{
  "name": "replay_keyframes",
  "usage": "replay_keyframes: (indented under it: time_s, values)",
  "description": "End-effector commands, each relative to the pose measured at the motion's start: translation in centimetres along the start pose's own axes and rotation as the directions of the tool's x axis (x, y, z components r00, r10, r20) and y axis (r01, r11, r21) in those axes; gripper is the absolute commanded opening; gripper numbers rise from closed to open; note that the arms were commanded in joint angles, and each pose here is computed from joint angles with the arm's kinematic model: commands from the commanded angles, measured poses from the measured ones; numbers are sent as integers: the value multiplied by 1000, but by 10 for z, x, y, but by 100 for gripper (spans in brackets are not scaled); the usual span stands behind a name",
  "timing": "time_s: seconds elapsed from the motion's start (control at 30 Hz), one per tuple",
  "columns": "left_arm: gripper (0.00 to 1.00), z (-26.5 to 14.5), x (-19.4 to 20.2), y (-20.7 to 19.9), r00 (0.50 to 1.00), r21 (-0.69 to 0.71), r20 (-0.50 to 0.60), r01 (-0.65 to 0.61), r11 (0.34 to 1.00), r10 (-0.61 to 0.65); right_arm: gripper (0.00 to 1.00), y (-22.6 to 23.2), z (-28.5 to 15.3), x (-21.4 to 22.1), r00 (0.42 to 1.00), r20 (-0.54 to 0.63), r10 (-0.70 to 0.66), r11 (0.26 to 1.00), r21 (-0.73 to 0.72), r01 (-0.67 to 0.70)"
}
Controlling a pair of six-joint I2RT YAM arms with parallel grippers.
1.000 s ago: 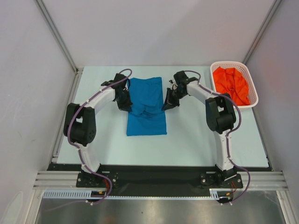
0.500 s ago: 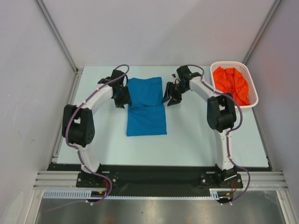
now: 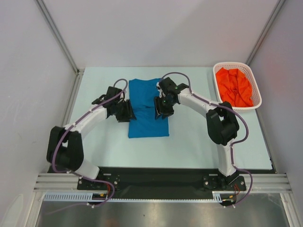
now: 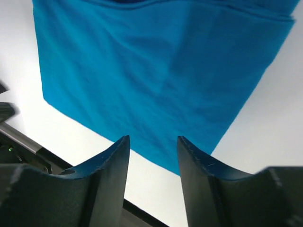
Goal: Fold and stack the t-shirts
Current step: Fold the tshirt
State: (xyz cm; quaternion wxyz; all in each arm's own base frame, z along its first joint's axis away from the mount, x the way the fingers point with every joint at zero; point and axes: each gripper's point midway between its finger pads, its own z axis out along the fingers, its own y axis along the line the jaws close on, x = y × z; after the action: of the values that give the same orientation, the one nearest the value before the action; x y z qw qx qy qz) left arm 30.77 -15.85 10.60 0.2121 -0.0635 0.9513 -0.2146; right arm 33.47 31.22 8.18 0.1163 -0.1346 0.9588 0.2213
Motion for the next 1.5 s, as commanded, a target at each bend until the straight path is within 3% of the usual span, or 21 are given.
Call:
replay_keyframes:
  time_s: [0.0,0.07,0.33,0.67,1.1,1.4,1.47]
  values:
    - [49,10,-24,-12,996,39,60,-64,997,61,51,-16,-5,-33,993,106,50,999,9,-51]
    - [53,8,-45,-13,988,10,98,-124,992,122,54,-25,-7,-32,994,99,45,999,22,-48]
    - [57,40,-69,12,962,-114,-11,-273,955,274,56,-61,-1,-50,993,95,70,997,-33,-67]
    - [60,59,-85,28,955,-151,-33,-295,944,293,53,-67,19,-65,992,70,104,988,-118,-95]
    - [39,76,-98,22,961,-115,-33,-276,954,274,34,-65,26,-79,990,81,117,984,-143,-104]
    - [41,81,-95,20,966,-91,-44,-258,962,255,33,-66,33,-85,990,68,127,983,-144,-116]
    - [37,82,-97,22,967,-100,-43,-254,962,251,33,-69,38,-84,990,57,126,984,-136,-117]
